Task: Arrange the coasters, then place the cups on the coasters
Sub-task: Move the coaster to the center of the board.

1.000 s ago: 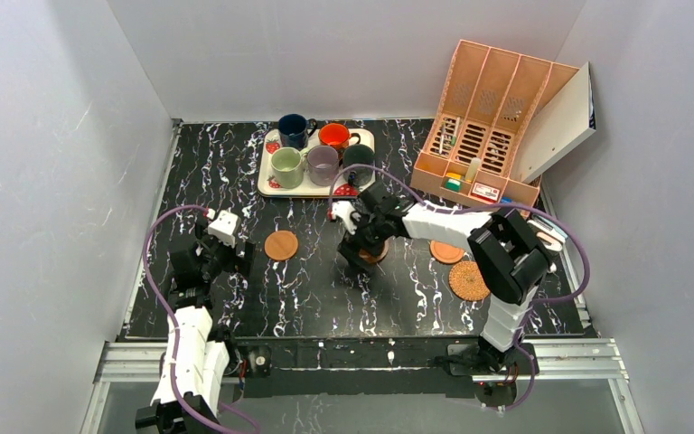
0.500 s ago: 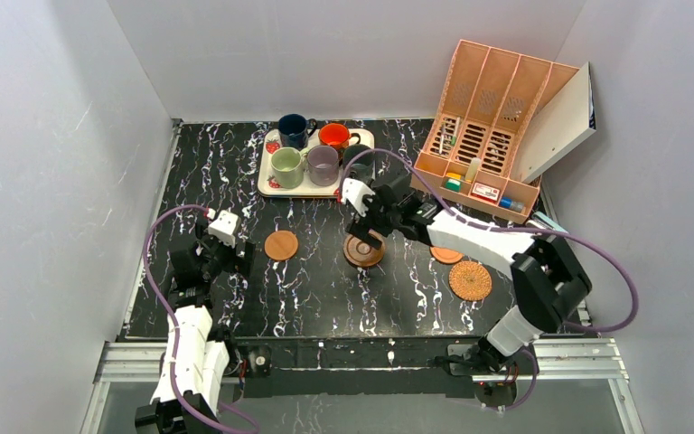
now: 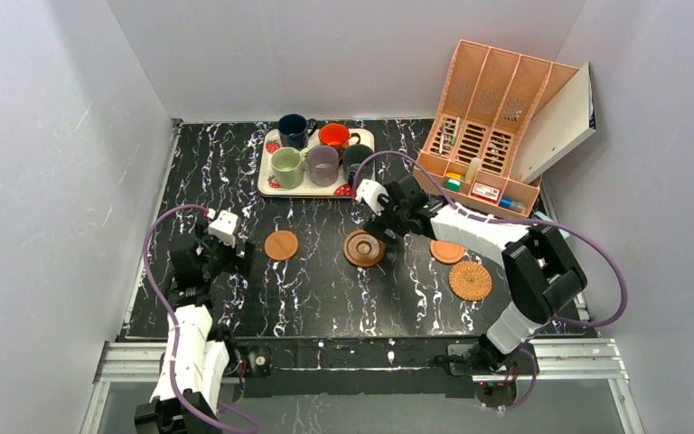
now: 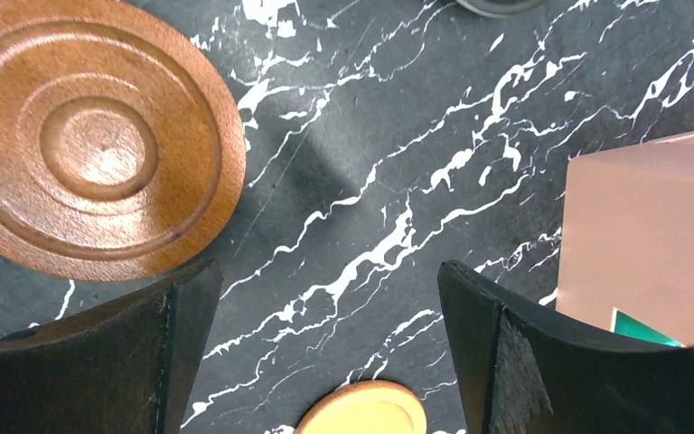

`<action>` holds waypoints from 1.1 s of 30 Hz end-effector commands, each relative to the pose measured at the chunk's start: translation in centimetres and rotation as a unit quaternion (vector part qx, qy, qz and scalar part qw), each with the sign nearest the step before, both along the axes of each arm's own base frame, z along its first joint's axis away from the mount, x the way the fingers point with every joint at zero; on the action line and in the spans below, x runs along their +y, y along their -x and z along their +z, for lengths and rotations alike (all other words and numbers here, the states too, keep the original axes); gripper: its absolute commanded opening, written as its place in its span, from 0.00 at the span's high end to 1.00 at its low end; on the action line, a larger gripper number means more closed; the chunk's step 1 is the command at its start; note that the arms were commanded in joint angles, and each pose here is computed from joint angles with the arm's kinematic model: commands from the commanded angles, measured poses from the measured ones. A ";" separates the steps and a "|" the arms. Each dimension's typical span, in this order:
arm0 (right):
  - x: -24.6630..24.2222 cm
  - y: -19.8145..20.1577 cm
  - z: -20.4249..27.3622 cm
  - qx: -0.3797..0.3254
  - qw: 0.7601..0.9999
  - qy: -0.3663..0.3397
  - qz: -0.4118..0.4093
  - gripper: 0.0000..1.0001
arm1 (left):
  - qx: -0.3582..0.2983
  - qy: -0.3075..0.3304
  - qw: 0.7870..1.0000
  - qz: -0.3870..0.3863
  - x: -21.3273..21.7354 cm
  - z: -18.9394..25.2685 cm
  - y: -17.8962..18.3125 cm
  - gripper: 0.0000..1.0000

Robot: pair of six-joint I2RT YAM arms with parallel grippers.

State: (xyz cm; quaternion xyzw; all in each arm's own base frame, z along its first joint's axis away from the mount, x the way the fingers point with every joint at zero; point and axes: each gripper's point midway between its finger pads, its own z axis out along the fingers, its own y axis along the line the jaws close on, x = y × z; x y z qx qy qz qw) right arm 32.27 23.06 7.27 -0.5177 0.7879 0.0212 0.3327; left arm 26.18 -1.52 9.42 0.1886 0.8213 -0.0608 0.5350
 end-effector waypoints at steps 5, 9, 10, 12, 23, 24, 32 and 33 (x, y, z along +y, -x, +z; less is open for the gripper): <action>-0.9 1.0 -2.4 0.067 0.996 0.057 0.006 0.01 | -0.006 -0.005 1.000 0.002 0.2 0.0 -0.2 0.02; -0.9 1.6 -2.5 0.078 0.995 0.059 0.015 0.01 | -0.004 -0.005 1.000 0.001 0.2 -0.1 -0.2 0.02; -0.8 2.0 -2.6 0.086 0.994 0.058 0.021 0.01 | -0.003 -0.004 1.000 0.002 0.3 -0.1 -0.2 0.02; -0.6 2.5 -2.9 0.099 0.993 0.055 0.030 0.01 | -0.002 -0.004 1.000 0.001 0.2 -0.2 -0.2 0.02; 0.7 2.2 -5.2 0.112 0.992 0.045 0.024 0.01 | -0.004 -0.006 1.000 0.004 0.3 -0.1 -0.2 0.02; 0.8 2.2 -5.5 0.113 0.992 0.045 0.024 0.01 | -0.004 -0.006 1.000 0.004 0.4 -0.1 -0.2 0.02; 1.8 2.0 -5.6 0.104 0.994 0.034 0.025 0.01 | -0.005 -0.007 1.000 0.002 0.3 -0.1 -0.2 0.02; 1.8 2.0 -5.5 0.104 0.994 0.032 0.025 0.01 | -0.005 -0.008 1.000 0.003 0.4 -0.1 -0.2 0.02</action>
